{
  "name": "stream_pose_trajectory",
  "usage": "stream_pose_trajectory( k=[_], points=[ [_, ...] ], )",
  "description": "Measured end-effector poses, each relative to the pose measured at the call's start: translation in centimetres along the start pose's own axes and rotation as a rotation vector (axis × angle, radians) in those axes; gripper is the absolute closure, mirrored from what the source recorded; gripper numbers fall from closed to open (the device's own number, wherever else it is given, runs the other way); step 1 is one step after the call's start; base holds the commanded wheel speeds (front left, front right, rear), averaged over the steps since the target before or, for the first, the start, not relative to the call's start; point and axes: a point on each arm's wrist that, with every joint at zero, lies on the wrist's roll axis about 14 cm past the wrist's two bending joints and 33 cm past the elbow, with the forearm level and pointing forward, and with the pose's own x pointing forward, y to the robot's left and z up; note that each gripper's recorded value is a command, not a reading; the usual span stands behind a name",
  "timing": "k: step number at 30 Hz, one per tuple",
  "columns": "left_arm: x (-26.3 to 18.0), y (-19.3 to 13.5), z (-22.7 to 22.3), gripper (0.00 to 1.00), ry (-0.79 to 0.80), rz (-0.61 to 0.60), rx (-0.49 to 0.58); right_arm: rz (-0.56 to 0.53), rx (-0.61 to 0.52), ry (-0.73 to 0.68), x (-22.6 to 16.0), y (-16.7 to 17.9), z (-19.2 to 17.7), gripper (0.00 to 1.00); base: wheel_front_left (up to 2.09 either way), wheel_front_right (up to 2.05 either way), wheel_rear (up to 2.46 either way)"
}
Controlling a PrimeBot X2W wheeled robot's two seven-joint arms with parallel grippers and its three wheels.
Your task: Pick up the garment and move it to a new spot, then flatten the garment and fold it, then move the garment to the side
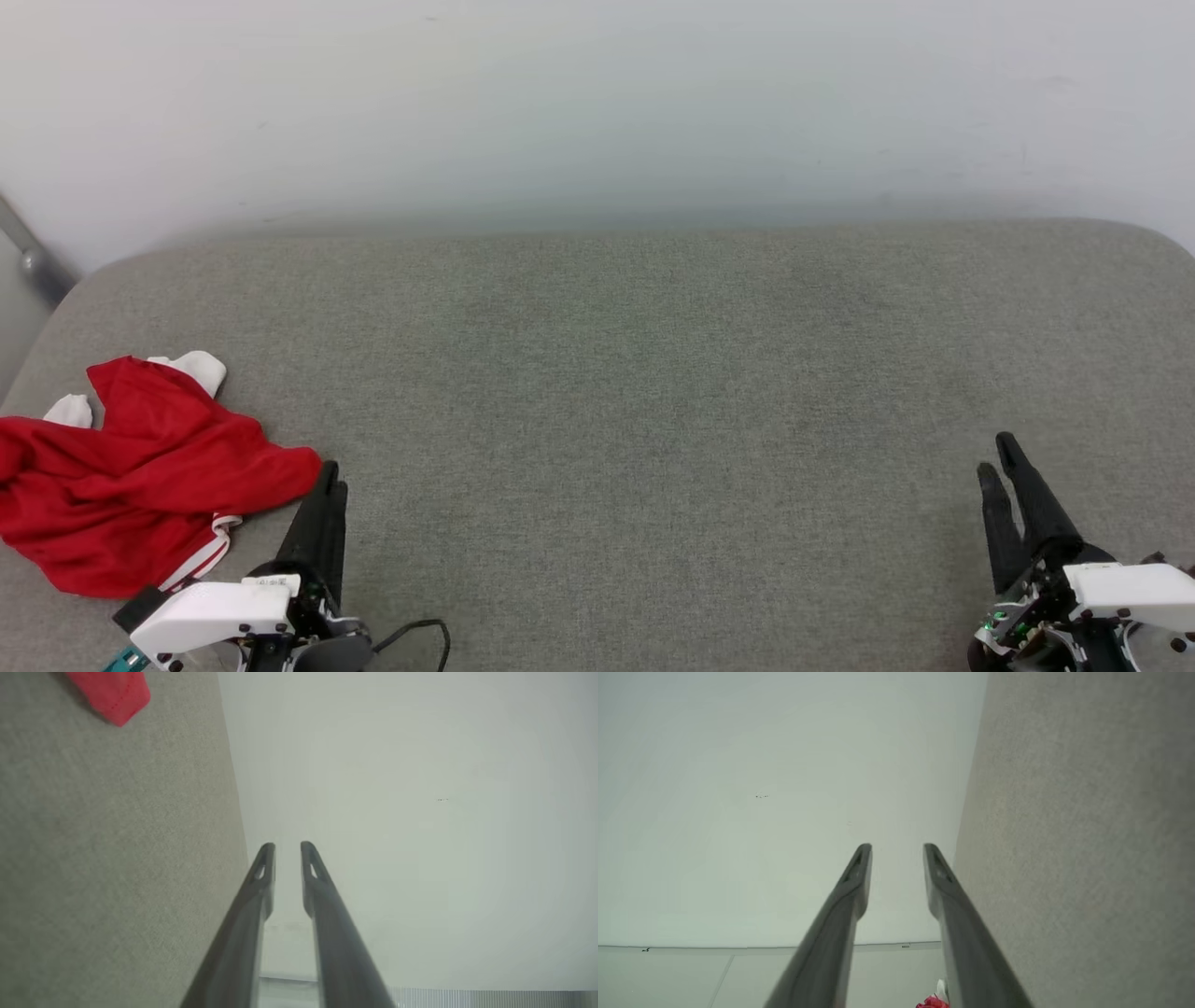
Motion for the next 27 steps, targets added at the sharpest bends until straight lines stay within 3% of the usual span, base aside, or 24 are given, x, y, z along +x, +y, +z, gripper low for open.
stream_pose_trajectory(
  k=[15, 27],
  points=[
    [0.2, -1.4, -1.7, 0.0, 0.009, -0.042, 0.06, 0.02, -0.098, -0.017, -0.1, 0.7, -0.5, 0.0, 0.0, 0.0, 0.0],
    [0.3, -2.8, -2.7, 0.0, 0.018, -0.089, 0.308, 0.056, -0.371, -0.022, 0.0, 1.9, -0.8, 0.0, 0.0, 0.0, 0.0]
  ],
)
